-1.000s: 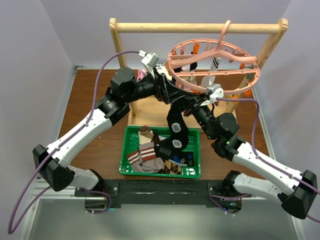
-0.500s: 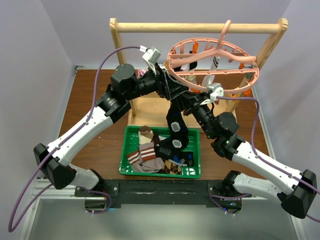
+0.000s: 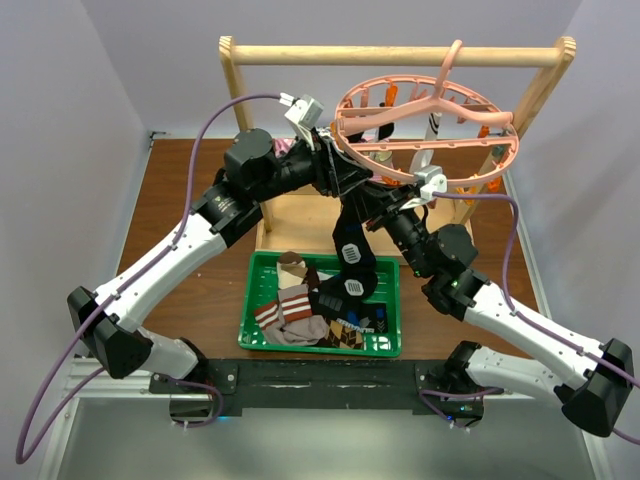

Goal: Clip the socks to the hanger
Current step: Open the clamp at the hanger.

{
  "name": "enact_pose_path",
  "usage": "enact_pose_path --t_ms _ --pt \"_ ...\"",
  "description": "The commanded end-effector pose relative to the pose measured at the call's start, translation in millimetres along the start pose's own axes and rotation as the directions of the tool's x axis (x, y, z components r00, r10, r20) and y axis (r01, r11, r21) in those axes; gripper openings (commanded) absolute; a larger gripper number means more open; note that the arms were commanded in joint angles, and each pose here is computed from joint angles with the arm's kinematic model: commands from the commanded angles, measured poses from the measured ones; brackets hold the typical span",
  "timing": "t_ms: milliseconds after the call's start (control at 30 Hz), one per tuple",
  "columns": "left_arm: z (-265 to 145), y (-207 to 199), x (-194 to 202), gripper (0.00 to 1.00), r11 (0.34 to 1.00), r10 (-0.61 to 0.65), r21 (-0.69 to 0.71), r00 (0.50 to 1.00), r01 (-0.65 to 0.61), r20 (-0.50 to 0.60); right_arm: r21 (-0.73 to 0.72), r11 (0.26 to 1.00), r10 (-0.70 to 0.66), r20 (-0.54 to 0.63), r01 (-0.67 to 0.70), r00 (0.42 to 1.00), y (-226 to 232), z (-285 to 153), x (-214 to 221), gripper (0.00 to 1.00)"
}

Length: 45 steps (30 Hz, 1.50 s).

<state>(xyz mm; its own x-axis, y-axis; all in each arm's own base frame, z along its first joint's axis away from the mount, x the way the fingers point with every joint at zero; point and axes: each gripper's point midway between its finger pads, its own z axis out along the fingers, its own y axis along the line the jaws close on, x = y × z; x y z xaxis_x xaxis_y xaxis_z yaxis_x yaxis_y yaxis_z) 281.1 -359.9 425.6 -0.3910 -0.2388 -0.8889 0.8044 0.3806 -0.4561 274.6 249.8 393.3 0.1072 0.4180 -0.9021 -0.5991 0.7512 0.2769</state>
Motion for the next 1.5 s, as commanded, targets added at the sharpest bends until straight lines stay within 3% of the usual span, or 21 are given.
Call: enact_pose_path --t_ms 0,133,200,300,333,467,667,800,900,1000,1200,1467 --pt "-0.1 -3.2 -26.8 0.43 0.999 0.031 -0.042 0.997 -0.028 0.073 -0.022 0.999 0.039 0.027 -0.038 0.999 7.6 6.9 -13.4 0.04" --pt "0.8 -4.8 -28.6 0.30 0.999 0.025 -0.043 0.997 -0.022 0.075 -0.031 0.999 0.040 0.025 -0.039 0.999 9.3 7.4 -12.9 0.07" --pt "0.1 -4.2 -29.3 0.24 0.999 0.028 -0.046 0.997 -0.025 0.076 -0.042 0.998 0.039 0.018 -0.038 0.999 11.2 7.4 -11.0 0.16" --pt "0.7 -1.8 -27.1 0.10 0.998 0.033 -0.052 0.997 -0.030 0.071 -0.042 0.998 0.039 0.007 -0.039 0.999 11.4 4.4 -12.3 0.41" --pt "-0.1 -2.0 -26.8 0.01 0.998 0.039 -0.051 0.997 -0.036 0.070 -0.039 0.999 0.036 -0.001 -0.036 0.999 10.5 2.3 -11.8 0.44" --pt "-0.7 0.5 -26.1 0.00 0.997 0.053 -0.059 0.996 -0.049 0.068 -0.033 0.999 0.027 -0.011 -0.028 1.000 7.8 -12.8 -20.7 0.59" --pt "-3.1 2.7 -27.2 0.00 0.993 0.091 -0.074 0.994 -0.086 0.065 -0.100 0.995 0.000 -0.145 -0.015 0.989 12.7 -53.6 -7.9 0.58" --pt "-4.9 5.2 -28.6 0.00 0.989 0.123 -0.090 0.991 -0.117 0.061 -0.053 0.996 0.048 -0.277 -0.065 0.960 2.8 -81.3 22.6 0.50" --pt "-5.7 6.3 -27.3 0.00 0.987 0.134 -0.096 0.990 -0.128 0.053 -0.028 0.996 0.068 -0.358 -0.083 0.931 -3.9 -101.4 46.5 0.53" --pt "-6.0 6.8 -28.4 0.00 0.984 0.155 -0.098 0.986 -0.150 0.053 -0.045 0.995 0.058 -0.457 -0.088 0.888 -2.2 -114.8 70.0 0.56" --pt "-6.3 0.3 -31.1 0.00 0.975 0.218 -0.063 0.975 -0.214 0.054 -0.041 0.998 0.009 -0.715 -0.055 0.699 -1.3 -140.7 147.9 0.61" --pt "-7.6 -8.1 -45.2 0.00 0.961 0.276 -0.047 0.959 -0.273 0.069 -0.123 0.992 -0.072 -0.782 -0.040 0.619 28.9 -157.9 219.5 0.68"
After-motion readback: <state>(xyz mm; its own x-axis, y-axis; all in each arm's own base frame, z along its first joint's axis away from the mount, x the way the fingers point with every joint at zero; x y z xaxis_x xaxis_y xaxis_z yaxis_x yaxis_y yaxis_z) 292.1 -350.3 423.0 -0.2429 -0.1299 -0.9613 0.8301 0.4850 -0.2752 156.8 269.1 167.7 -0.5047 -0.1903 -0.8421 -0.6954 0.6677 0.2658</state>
